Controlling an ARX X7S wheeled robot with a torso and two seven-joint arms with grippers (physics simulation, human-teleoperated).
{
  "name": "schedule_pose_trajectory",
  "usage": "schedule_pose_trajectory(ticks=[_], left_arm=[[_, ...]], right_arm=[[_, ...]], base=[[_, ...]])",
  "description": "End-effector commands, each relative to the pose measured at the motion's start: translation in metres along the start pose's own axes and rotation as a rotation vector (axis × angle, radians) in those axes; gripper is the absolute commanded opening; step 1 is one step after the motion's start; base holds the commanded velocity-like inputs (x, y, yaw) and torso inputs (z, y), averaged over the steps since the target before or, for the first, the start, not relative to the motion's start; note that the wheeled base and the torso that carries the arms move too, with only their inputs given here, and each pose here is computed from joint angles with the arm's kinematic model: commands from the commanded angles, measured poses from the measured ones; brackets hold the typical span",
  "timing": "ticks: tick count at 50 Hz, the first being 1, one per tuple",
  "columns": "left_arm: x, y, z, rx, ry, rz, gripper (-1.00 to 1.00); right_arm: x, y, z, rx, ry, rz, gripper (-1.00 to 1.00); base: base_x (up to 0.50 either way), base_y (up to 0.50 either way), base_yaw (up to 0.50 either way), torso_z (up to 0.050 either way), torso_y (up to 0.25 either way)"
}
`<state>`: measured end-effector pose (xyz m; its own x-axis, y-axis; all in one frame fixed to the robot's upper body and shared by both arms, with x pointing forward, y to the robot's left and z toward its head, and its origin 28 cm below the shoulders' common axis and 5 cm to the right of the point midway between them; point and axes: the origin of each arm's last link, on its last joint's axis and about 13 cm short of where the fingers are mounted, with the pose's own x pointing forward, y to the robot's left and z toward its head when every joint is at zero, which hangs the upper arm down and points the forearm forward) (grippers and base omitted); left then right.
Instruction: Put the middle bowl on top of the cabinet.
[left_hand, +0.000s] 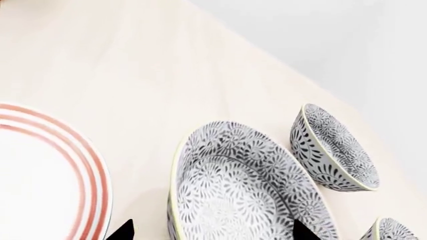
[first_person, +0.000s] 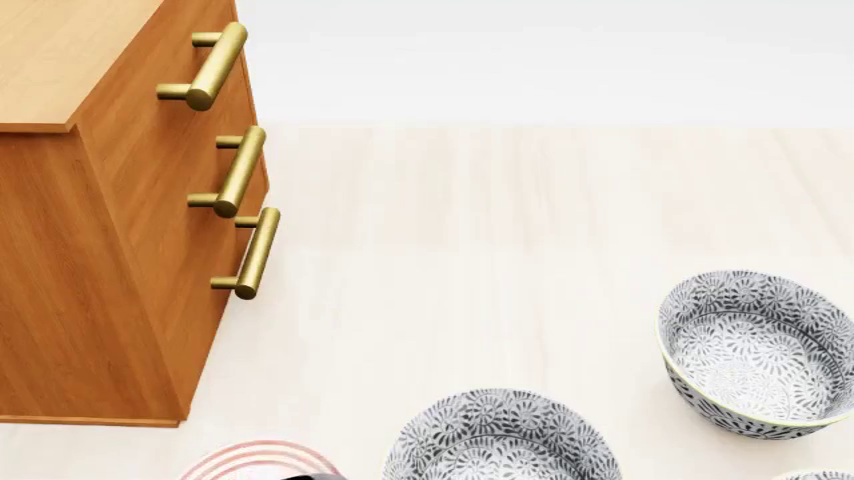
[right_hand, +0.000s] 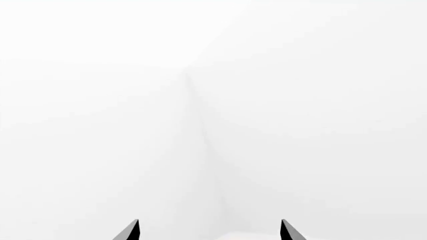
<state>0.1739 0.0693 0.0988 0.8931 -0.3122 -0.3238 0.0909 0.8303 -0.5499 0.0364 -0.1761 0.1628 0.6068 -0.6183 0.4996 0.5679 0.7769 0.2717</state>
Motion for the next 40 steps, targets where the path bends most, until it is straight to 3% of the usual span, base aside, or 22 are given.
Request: schedule_pose_trajectory(ticks=[1, 40], left_arm=[[0.013, 0.002, -0.003, -0.026, -0.005, -0.004, 1.0], [0.034, 0.012, -0.023, 0.016, 0.079, 0.021, 1.0]], right_arm=[[-0.002, -0.006, 0.001, -0.051, -0.024, 0.006, 1.0], [-0.002, -0.003, 0.006, -0.046, -0.037, 0.015, 1.0]], base=[[0.0, 0.0, 0.0, 0.0, 0.0], [0.0, 0.0, 0.0, 0.0, 0.0]])
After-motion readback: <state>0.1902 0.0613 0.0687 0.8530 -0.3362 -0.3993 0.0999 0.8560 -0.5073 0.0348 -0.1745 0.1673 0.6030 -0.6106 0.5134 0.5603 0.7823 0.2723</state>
